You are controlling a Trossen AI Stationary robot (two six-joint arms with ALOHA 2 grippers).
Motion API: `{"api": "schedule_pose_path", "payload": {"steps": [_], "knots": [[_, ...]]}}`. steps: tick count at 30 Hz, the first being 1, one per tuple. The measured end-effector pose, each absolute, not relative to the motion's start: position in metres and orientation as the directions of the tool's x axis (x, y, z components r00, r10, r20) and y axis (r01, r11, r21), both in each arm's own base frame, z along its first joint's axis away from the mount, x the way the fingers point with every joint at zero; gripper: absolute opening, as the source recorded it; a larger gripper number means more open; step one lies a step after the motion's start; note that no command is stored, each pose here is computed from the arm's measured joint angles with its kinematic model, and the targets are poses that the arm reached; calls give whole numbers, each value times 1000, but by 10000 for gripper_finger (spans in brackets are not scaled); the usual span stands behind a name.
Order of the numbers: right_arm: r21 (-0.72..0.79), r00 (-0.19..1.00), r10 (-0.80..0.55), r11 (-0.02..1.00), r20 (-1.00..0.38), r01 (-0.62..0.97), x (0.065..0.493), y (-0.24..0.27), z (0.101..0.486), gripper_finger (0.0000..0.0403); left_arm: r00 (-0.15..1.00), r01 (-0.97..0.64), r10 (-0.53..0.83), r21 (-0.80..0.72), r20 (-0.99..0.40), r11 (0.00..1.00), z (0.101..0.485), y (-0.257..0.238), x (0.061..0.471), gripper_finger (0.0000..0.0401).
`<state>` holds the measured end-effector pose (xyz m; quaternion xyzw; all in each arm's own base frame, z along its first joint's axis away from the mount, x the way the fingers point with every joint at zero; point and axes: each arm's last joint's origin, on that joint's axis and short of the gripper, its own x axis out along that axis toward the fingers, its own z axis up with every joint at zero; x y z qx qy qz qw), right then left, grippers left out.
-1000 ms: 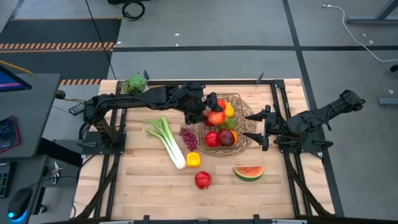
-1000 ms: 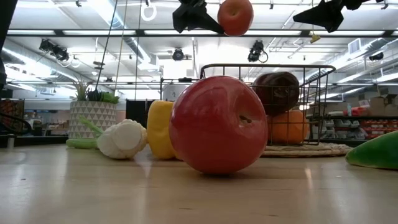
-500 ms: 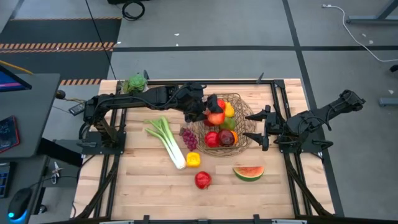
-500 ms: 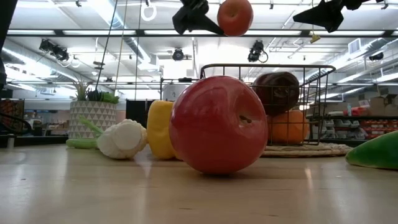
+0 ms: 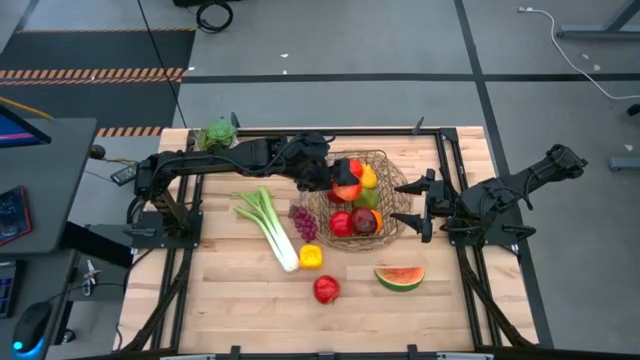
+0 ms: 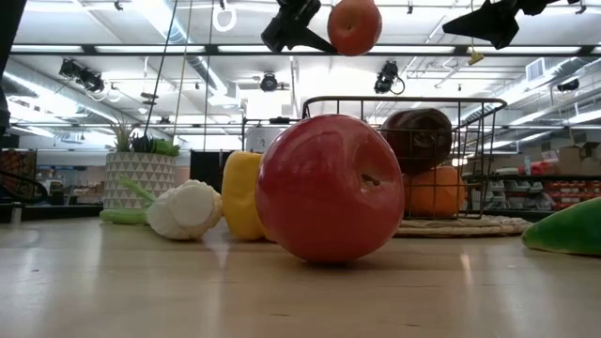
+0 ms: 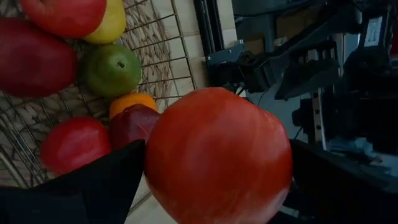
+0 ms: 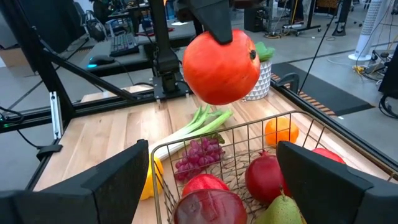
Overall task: Build produce basket
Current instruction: Put the apple into the wire basket
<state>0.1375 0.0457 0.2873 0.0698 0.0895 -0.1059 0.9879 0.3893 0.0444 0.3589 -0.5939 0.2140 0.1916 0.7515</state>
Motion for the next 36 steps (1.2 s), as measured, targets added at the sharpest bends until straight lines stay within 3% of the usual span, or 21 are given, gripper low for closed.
{"api": "schedule_pose_path", "payload": {"steps": [8,12,17,23,36], "knots": [[119,961,-197,968,-192,222,138,46,287,358,835,-491,41,-708,-549,508,359,48,389,389],[119,961,-197,968,-192,222,138,46,287,358,834,-407,52,-549,-549,730,359,53,388,389],[108,958,-199,969,-205,224,140,47,285,358,833,-245,66,-259,-549,934,359,59,387,389],[92,954,-201,970,-224,226,144,49,282,358,833,-144,70,-92,-549,985,359,61,387,389],[38,947,-193,977,-256,210,145,49,278,358,840,-157,69,-119,-539,980,360,60,388,389]]}}
